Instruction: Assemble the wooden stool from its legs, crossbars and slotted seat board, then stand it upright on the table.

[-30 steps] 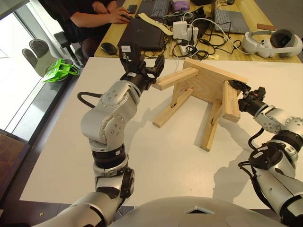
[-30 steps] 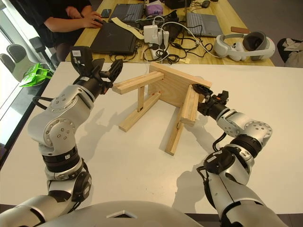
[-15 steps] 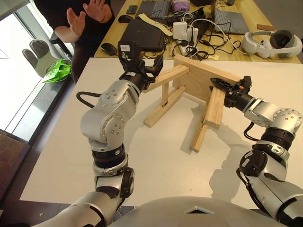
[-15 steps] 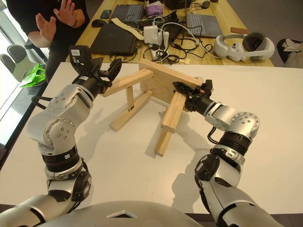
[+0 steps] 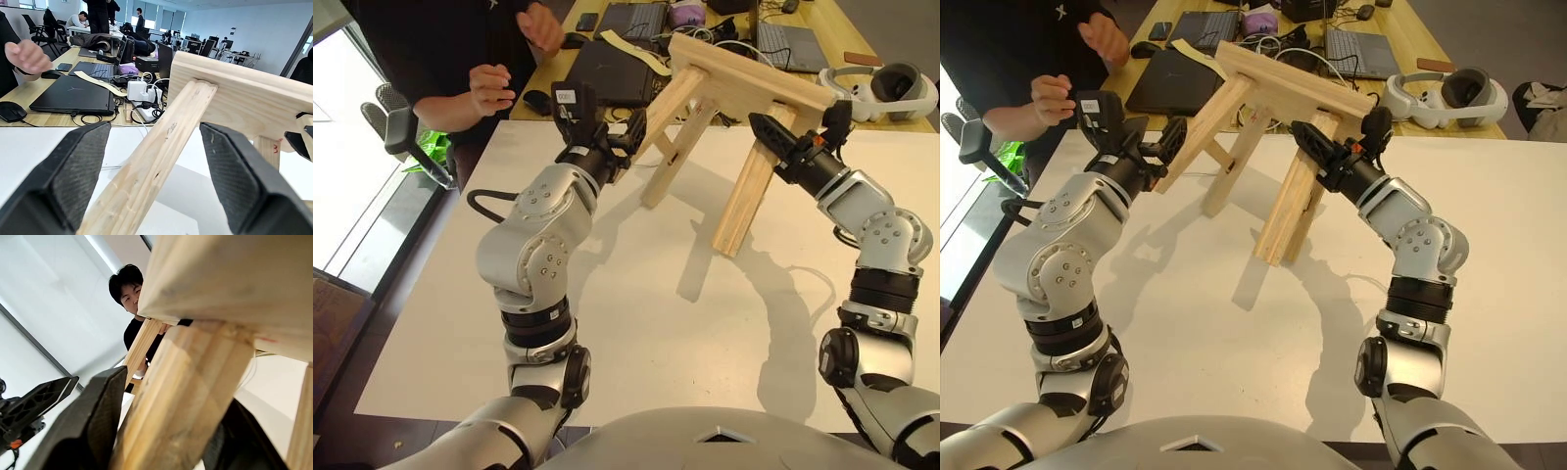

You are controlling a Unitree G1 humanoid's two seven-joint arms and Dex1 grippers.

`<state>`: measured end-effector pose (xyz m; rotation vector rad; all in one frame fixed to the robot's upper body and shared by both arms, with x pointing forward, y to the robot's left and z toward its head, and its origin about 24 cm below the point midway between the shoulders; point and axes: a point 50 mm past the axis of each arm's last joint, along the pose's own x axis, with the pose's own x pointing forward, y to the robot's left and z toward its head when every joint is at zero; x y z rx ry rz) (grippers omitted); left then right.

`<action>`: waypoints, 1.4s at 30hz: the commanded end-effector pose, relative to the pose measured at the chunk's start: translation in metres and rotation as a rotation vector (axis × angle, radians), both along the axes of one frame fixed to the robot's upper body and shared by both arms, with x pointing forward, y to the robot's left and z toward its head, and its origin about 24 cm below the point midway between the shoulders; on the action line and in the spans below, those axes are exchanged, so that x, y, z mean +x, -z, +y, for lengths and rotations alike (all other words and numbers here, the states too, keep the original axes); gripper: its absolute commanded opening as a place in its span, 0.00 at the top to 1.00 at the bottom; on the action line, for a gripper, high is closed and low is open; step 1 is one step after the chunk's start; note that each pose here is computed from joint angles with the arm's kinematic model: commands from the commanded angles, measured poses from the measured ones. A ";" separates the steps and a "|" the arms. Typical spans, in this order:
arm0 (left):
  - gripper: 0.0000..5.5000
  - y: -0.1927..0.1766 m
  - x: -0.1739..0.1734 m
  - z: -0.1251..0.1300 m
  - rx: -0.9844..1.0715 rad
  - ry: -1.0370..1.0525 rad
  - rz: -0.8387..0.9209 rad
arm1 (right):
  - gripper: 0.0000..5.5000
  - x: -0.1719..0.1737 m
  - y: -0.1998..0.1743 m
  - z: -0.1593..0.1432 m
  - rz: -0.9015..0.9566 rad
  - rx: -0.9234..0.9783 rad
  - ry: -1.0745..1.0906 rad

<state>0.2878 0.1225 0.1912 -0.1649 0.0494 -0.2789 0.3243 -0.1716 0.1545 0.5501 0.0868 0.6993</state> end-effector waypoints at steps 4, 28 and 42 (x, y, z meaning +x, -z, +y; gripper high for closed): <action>0.38 -0.010 0.002 0.013 0.015 -0.065 -0.046 | 0.67 -0.020 0.061 -0.023 0.003 -0.648 -0.010; 0.38 -0.006 -0.004 0.021 0.026 -0.099 -0.040 | 0.31 -0.021 0.029 -0.057 -0.109 -0.699 0.111; 0.38 -0.008 -0.008 0.031 0.011 -0.178 -0.103 | 0.31 -0.024 -0.046 -0.054 -0.427 -0.432 0.795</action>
